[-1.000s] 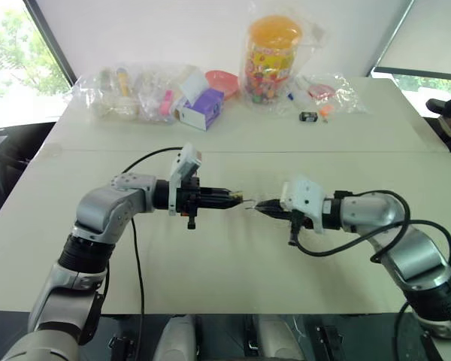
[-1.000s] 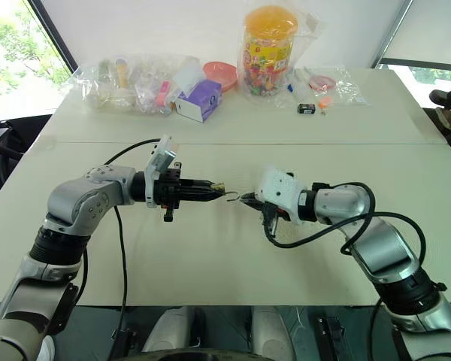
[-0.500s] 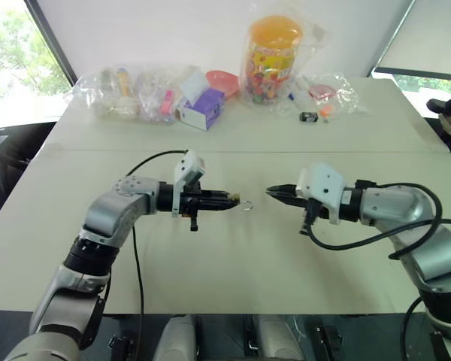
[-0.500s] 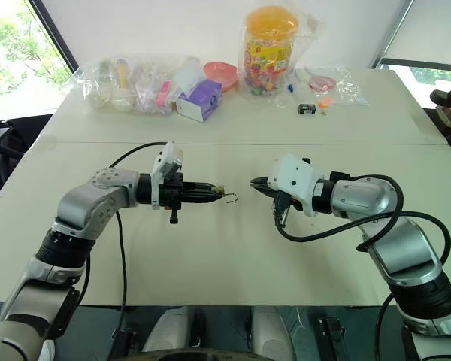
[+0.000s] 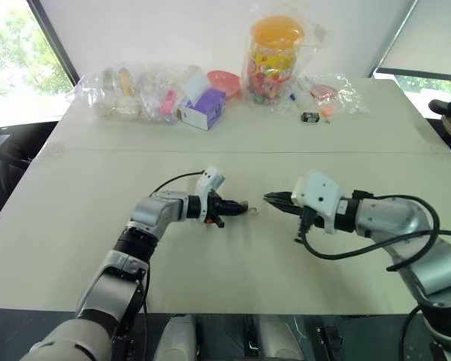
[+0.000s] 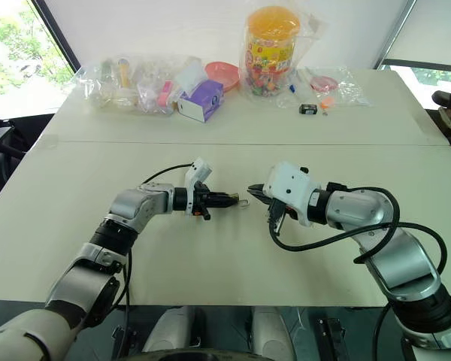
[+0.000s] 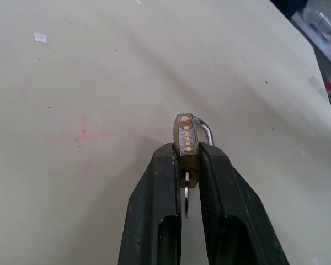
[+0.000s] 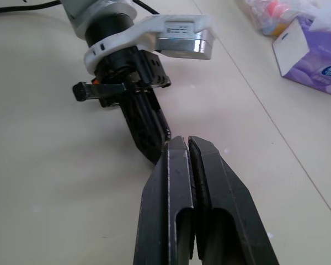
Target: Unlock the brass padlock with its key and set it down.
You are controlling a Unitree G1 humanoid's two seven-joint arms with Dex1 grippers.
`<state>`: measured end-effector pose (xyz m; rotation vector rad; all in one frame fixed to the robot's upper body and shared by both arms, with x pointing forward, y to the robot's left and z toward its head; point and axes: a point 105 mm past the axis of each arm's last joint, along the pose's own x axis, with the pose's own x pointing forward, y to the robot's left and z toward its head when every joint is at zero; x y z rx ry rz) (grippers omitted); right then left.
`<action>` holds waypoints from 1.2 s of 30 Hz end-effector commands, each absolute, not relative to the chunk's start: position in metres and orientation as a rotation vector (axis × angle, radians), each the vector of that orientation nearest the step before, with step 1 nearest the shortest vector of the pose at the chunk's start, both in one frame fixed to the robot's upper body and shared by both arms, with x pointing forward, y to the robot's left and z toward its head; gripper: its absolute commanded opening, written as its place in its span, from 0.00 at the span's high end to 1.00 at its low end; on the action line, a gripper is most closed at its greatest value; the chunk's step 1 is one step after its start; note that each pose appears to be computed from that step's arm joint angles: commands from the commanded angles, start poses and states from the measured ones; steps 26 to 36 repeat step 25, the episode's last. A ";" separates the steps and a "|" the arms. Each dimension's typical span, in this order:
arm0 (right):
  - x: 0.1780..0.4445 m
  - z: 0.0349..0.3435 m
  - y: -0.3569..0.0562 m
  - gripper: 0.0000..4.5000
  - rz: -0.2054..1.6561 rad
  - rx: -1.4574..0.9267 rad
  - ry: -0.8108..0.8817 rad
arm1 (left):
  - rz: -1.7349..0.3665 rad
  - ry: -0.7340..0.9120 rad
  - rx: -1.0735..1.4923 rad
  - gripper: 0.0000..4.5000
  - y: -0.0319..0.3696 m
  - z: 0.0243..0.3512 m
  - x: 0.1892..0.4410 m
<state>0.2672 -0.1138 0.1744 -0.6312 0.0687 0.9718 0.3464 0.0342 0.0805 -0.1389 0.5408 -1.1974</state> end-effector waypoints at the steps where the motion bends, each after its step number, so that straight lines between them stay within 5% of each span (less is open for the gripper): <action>1: 0.261 0.185 -0.111 1.00 0.955 -0.636 0.018 | -1.168 0.578 -0.085 0.78 0.046 0.070 0.348; 8: 0.260 0.183 -0.113 1.00 0.939 -0.633 0.028 | -1.190 0.567 -0.023 0.07 0.068 0.074 0.345; 23: 0.254 0.176 -0.130 1.00 0.969 -0.649 0.118 | -1.327 0.311 0.174 0.07 0.120 0.143 0.321; 36: 0.255 0.177 -0.134 1.00 0.961 -0.654 0.128 | -1.338 0.307 0.186 0.07 0.122 0.147 0.317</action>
